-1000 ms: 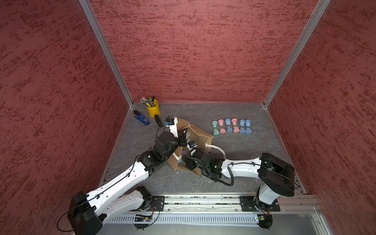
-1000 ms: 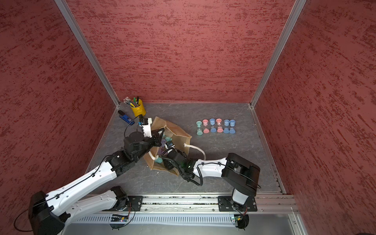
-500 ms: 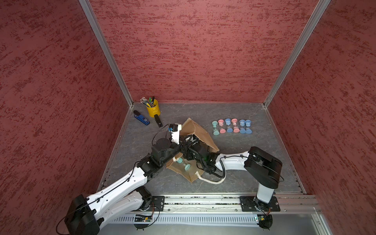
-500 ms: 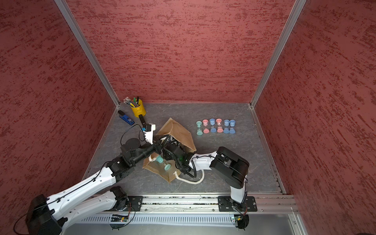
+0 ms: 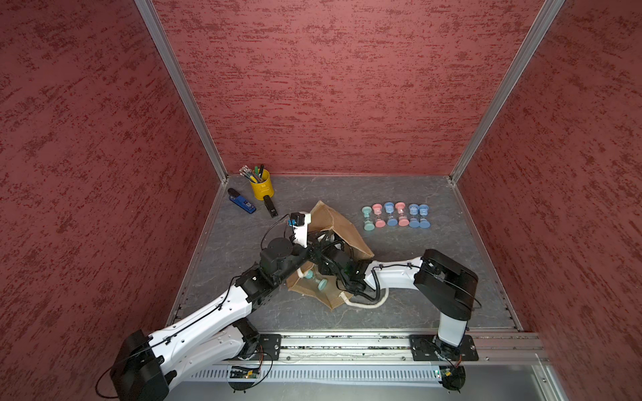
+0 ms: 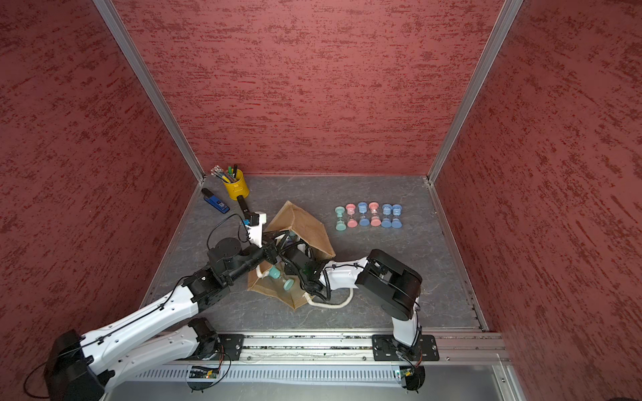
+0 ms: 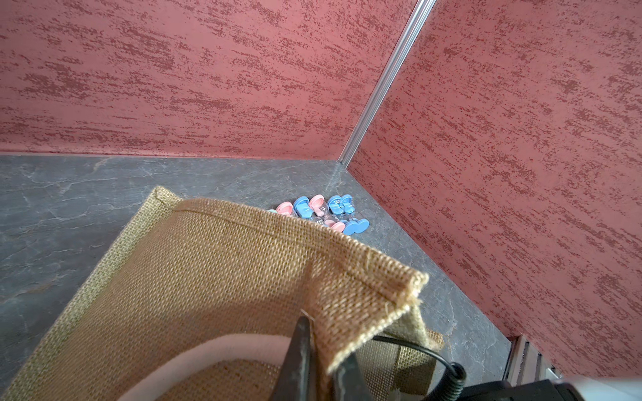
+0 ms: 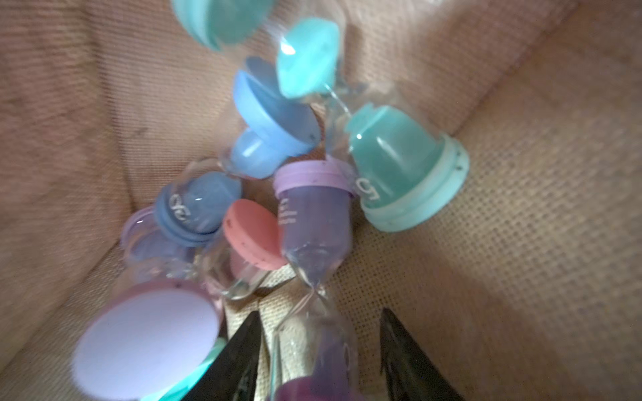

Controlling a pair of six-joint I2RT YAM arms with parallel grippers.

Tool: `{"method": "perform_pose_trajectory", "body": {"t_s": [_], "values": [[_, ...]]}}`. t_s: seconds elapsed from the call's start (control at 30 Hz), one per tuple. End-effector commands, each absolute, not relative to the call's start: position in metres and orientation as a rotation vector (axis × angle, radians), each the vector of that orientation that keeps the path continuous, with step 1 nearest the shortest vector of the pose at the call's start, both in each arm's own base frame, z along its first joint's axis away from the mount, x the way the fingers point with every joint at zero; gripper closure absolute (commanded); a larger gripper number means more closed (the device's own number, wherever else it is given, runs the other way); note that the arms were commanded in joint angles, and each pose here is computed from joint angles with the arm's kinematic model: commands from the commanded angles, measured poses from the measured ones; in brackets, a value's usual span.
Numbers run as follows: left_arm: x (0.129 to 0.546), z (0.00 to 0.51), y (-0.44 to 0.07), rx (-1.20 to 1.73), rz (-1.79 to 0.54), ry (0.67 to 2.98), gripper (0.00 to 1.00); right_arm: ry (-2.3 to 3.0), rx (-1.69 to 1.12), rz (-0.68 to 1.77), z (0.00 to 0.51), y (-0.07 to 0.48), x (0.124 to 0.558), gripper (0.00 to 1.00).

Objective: 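Grasp a lilac timer inside the bag with the right gripper, then lift the lilac timer out and carry it to the row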

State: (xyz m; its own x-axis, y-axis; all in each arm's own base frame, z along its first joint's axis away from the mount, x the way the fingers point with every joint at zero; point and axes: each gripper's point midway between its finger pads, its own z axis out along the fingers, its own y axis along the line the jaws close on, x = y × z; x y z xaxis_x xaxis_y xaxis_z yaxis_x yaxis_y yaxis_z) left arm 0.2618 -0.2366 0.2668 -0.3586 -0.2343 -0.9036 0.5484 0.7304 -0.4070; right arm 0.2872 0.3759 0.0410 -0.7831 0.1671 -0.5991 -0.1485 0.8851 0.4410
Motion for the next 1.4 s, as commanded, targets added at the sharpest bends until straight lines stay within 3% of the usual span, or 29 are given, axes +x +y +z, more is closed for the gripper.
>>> {"method": "perform_pose_trajectory", "body": {"t_s": [0.0,0.1,0.17,0.33,0.5,0.93,1.37], "values": [[0.264,0.285,-0.237,0.236,-0.834,1.706,1.0,2.456,0.018,0.502,0.013,0.369,0.286,0.43],[0.265,0.286,-0.238,0.229,-0.833,1.706,1.0,2.465,-0.023,0.471,0.005,0.376,0.292,0.41],[0.265,0.286,-0.237,0.219,-0.825,1.71,1.0,2.454,-0.045,0.482,0.007,0.381,0.294,0.44],[0.271,0.285,-0.23,0.153,-0.77,1.728,1.0,2.353,-0.187,0.727,0.041,0.409,0.287,0.68],[0.278,0.279,-0.221,0.091,-0.687,1.758,1.0,2.196,-0.301,0.995,0.09,0.422,0.266,0.79],[0.297,0.266,-0.186,-0.116,-0.396,1.866,1.0,1.909,-0.374,1.247,0.193,0.388,0.224,0.86],[0.303,0.265,-0.166,-0.21,-0.254,1.908,1.0,1.689,-0.212,1.26,0.295,0.26,0.242,0.84]]}}
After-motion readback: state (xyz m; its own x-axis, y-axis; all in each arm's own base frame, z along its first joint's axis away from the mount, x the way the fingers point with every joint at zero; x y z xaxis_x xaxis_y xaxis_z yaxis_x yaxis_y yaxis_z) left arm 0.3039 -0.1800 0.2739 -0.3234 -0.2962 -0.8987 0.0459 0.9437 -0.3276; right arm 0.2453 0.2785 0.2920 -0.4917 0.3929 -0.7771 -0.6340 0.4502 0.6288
